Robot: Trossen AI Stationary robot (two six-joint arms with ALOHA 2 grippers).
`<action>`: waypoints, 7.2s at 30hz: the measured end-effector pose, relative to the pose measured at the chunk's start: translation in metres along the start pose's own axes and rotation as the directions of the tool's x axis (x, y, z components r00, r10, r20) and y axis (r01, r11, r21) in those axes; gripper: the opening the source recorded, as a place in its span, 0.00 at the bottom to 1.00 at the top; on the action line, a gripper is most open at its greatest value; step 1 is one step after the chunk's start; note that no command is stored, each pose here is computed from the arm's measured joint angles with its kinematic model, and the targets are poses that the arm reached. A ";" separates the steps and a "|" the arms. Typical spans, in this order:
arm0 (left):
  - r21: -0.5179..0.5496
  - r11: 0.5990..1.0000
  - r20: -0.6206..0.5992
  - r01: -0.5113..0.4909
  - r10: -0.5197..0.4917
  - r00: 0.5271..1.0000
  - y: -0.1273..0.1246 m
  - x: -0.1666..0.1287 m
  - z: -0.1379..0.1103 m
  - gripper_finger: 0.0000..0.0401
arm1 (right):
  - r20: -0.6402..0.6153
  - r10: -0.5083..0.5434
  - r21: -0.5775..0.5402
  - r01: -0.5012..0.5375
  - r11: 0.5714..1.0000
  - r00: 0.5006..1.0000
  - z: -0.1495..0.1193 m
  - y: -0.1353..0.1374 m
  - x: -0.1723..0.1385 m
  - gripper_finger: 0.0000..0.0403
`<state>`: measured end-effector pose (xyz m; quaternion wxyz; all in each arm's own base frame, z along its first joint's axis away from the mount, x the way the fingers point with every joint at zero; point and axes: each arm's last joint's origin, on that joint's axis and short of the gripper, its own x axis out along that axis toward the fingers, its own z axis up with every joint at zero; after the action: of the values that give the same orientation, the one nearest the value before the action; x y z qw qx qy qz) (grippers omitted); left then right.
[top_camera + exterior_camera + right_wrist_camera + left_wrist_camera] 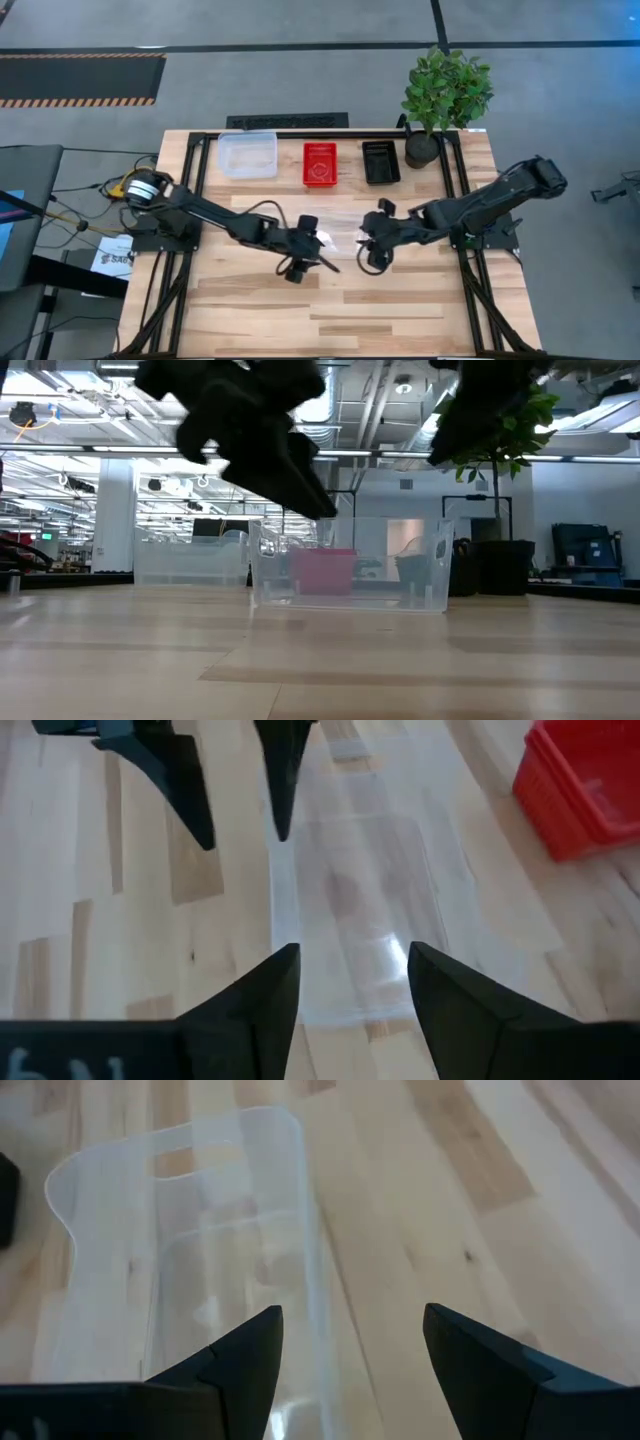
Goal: Stack baskets by color
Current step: Stack the right transparent bin on the top transparent bin
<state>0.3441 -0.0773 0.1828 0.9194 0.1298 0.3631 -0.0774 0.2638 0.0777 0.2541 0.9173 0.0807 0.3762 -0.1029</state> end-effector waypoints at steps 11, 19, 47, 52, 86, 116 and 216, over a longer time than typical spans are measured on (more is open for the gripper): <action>-0.065 0.998 -0.162 -0.007 -0.004 0.987 0.012 0.014 -0.002 0.57 | 0.013 -0.020 0.016 0.020 1.000 1.000 -0.004 -0.003 0.003 0.51; -0.040 0.999 -0.213 0.005 -0.013 0.977 0.012 0.013 -0.006 0.29 | 0.030 -0.026 0.018 0.026 1.000 0.999 0.000 -0.007 0.005 0.50; 0.123 0.906 -0.546 0.404 -0.279 0.790 -0.030 -0.047 -0.016 0.17 | 0.044 -0.003 -0.041 0.005 0.999 0.999 0.004 -0.009 0.007 0.48; 0.014 0.944 -0.520 0.330 -0.275 0.809 -0.025 -0.062 0.015 0.33 | 0.050 0.003 -0.067 0.000 0.998 0.999 0.005 -0.009 0.007 0.48; -0.804 0.471 -0.448 -0.362 -0.082 0.890 0.030 -0.105 -0.063 0.67 | 0.031 0.095 -0.171 -0.089 0.981 0.995 -0.006 -0.006 0.013 0.47; -0.717 0.650 -0.478 -0.253 -0.193 0.857 0.021 -0.033 -0.061 0.44 | 0.044 0.105 -0.150 -0.097 0.984 0.993 -0.002 -0.010 0.015 0.47; -0.700 0.661 -0.520 -0.270 -0.211 0.828 -0.015 -0.107 -0.094 0.03 | 0.071 0.087 -0.176 -0.073 0.982 0.994 -0.001 -0.028 0.026 0.47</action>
<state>0.2023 -0.0587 0.1880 0.7419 -0.2372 0.6122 0.1362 0.2737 0.0475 0.2332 0.9382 0.0118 0.3440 -0.0358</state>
